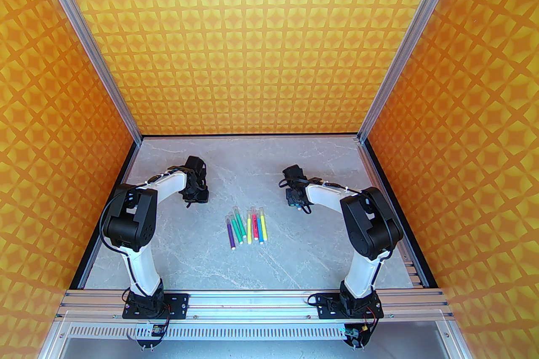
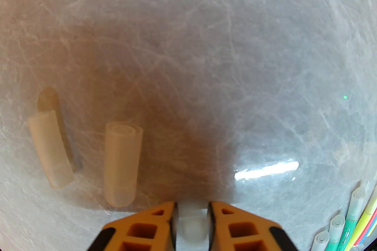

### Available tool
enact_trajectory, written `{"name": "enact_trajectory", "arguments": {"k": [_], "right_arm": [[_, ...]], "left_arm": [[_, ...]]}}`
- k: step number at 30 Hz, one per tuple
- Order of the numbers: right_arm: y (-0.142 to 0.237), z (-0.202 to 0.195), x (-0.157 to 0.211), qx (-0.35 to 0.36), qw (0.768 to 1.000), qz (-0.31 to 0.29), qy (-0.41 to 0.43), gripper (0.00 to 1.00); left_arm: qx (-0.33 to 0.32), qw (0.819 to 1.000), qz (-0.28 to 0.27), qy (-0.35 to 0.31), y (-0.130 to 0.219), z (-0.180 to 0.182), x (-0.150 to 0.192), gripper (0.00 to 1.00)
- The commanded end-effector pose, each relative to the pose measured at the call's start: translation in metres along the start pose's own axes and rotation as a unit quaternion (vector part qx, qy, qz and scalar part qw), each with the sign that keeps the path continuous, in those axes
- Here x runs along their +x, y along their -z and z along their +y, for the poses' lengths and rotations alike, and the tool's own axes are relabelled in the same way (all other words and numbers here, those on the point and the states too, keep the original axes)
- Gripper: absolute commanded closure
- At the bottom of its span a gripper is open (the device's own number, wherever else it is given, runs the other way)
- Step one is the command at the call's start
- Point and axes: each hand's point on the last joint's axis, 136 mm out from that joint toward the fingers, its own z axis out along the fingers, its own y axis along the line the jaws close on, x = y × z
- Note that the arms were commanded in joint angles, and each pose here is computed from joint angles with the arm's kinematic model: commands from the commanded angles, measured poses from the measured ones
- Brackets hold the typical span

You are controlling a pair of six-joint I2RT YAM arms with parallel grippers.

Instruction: Open the pen caps

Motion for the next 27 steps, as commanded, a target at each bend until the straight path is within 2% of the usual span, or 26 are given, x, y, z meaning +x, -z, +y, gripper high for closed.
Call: {"name": "enact_trajectory", "arguments": {"k": [1,2,8,10,17,20,27], "right_arm": [[-0.004,-0.005,-0.001,0.014,1.000,0.007,-0.006,0.81],[-0.005,-0.005,-0.002,0.015,1.000,0.008,-0.006,0.78],[-0.006,-0.006,0.000,0.019,1.000,0.015,-0.006,0.76],[-0.005,-0.007,0.001,0.022,1.000,0.014,-0.005,0.73],[0.003,-0.005,-0.003,0.011,1.000,0.010,0.003,0.71],[0.015,-0.003,-0.008,-0.003,1.000,0.000,0.013,0.64],[0.055,0.008,-0.011,-0.057,0.998,-0.018,0.032,0.55]], "left_arm": [[-0.006,1.000,-0.006,-0.008,0.006,0.001,-0.006,0.71],[-0.006,1.000,-0.006,-0.008,0.007,0.001,-0.006,0.70],[-0.004,1.000,-0.022,-0.008,0.015,0.001,-0.010,0.65],[-0.002,1.000,-0.029,-0.008,0.020,0.000,-0.011,0.63],[0.015,0.997,-0.072,-0.010,0.052,-0.008,-0.018,0.55],[0.029,0.995,-0.097,-0.013,0.069,-0.013,-0.020,0.49],[0.074,0.982,-0.172,-0.026,0.102,-0.025,-0.018,0.32]]}}
